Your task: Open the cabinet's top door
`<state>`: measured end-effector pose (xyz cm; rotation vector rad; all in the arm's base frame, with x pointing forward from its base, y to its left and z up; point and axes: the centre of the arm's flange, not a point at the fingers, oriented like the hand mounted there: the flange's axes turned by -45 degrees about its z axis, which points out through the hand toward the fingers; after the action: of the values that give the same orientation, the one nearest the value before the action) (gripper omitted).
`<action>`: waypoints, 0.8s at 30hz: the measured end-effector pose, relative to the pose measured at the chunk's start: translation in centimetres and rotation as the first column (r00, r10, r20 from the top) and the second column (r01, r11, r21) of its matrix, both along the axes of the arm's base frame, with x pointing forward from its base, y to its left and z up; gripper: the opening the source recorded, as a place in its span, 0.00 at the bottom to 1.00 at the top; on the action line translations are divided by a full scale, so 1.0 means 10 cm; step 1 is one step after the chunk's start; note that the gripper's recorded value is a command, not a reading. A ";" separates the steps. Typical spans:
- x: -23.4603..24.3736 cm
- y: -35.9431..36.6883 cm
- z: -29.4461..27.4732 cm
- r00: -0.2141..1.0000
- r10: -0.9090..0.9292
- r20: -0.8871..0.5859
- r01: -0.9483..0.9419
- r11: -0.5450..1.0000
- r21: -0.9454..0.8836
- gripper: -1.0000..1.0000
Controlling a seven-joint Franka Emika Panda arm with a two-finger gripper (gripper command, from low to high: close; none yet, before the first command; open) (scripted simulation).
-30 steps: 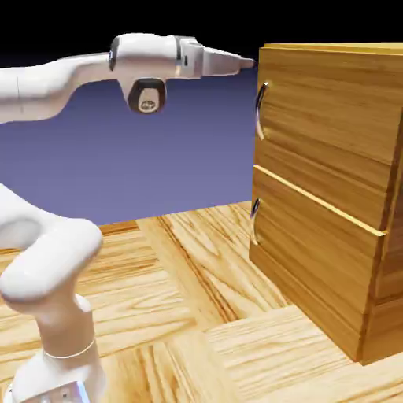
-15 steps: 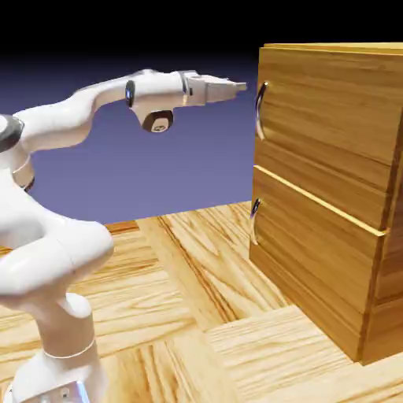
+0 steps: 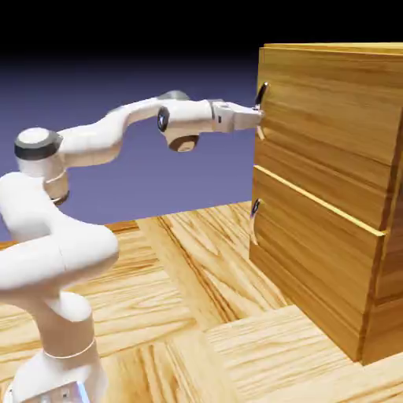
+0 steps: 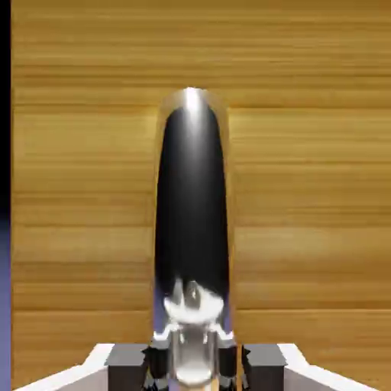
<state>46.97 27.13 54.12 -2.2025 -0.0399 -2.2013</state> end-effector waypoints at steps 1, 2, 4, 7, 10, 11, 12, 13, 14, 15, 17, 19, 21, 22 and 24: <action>-0.09 -0.03 0.00 1.000 0.019 0.000 -0.019 1.000 0.000 0.00; -0.18 -0.07 0.00 0.999 0.038 0.000 -0.038 0.999 0.000 0.00; -0.35 -0.14 0.00 0.997 0.077 0.000 -0.077 0.997 0.000 0.00; -0.61 -0.26 0.00 0.991 0.136 0.001 -0.136 0.991 0.000 0.00; -0.87 -0.41 0.00 0.980 0.197 0.003 -0.197 0.980 0.004 0.00; -0.96 -0.46 0.00 0.976 0.216 0.001 -0.216 0.976 0.000 0.00; -1.05 -0.52 0.00 0.971 0.238 0.002 -0.238 0.971 0.003 0.00; -1.14 -0.58 0.00 0.966 0.258 0.002 -0.258 0.966 0.001 0.00; -1.23 -0.64 0.00 0.960 0.279 0.001 -0.279 0.960 0.000 0.00; -1.32 -0.70 0.00 0.954 0.299 0.001 -0.299 0.954 -0.001 0.00; -1.49 -0.84 0.00 0.939 0.344 0.001 -0.344 0.939 -0.001 0.00; -1.67 -0.99 0.00 0.922 0.386 0.001 -0.386 0.922 -0.001 0.00; -1.84 -1.16 0.00 0.902 0.431 0.001 -0.431 0.902 -0.001 0.00; -1.93 -1.25 0.00 0.891 0.454 0.001 -0.454 0.891 -0.001 0.00; -2.08 -1.41 0.00 0.870 0.493 0.001 -0.493 0.870 -0.001 0.00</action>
<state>26.19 13.03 54.14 -1.9080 -0.5418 -1.9089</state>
